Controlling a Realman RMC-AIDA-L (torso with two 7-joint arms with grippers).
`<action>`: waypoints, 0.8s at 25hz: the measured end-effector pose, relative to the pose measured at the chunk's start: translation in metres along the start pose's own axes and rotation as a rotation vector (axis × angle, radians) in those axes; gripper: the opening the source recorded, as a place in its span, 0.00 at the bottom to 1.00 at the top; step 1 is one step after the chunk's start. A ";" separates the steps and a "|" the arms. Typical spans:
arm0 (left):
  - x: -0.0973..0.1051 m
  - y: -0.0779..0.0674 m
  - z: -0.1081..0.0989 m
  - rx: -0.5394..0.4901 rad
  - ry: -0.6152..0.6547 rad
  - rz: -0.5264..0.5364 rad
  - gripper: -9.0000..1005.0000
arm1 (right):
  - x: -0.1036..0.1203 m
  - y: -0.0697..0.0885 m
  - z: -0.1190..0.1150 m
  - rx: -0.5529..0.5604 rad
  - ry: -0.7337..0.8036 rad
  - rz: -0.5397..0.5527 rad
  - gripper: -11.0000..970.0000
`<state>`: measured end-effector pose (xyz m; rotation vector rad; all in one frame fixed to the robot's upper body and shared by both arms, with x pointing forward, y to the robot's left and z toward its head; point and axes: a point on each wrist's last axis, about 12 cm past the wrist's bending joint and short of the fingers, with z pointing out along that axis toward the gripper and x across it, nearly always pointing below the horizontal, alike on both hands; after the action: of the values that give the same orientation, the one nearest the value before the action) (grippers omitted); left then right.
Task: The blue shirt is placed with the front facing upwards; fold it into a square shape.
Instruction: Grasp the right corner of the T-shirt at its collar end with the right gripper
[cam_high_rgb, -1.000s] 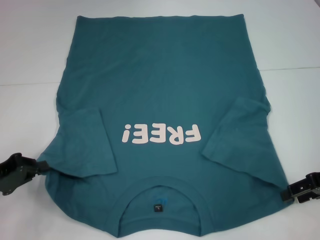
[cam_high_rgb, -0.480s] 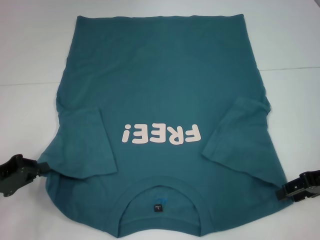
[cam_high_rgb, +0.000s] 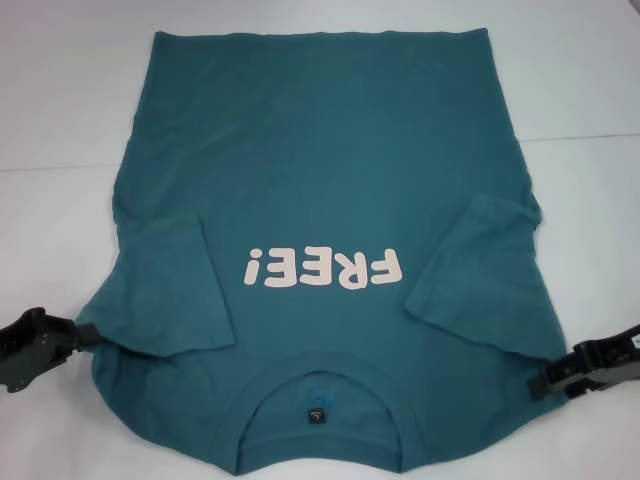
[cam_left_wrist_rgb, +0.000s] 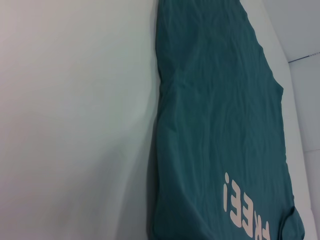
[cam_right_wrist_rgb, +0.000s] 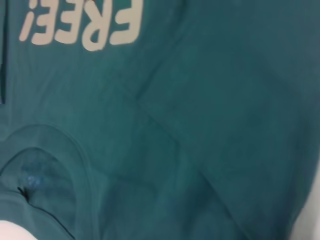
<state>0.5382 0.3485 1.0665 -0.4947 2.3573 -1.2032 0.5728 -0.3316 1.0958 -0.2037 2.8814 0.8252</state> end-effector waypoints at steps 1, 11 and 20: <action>0.000 0.000 0.000 0.000 0.000 0.000 0.01 | -0.001 0.002 0.001 -0.004 -0.003 -0.003 0.68; 0.000 0.000 0.000 0.000 0.002 -0.001 0.01 | -0.008 0.006 0.001 -0.020 -0.036 -0.001 0.68; 0.000 -0.002 0.002 0.002 0.004 0.003 0.01 | -0.010 0.007 0.002 -0.019 -0.049 0.011 0.65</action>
<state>0.5397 0.3468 1.0670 -0.4886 2.3589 -1.2070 0.5815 -0.3234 1.0993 -0.1670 2.8328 0.8474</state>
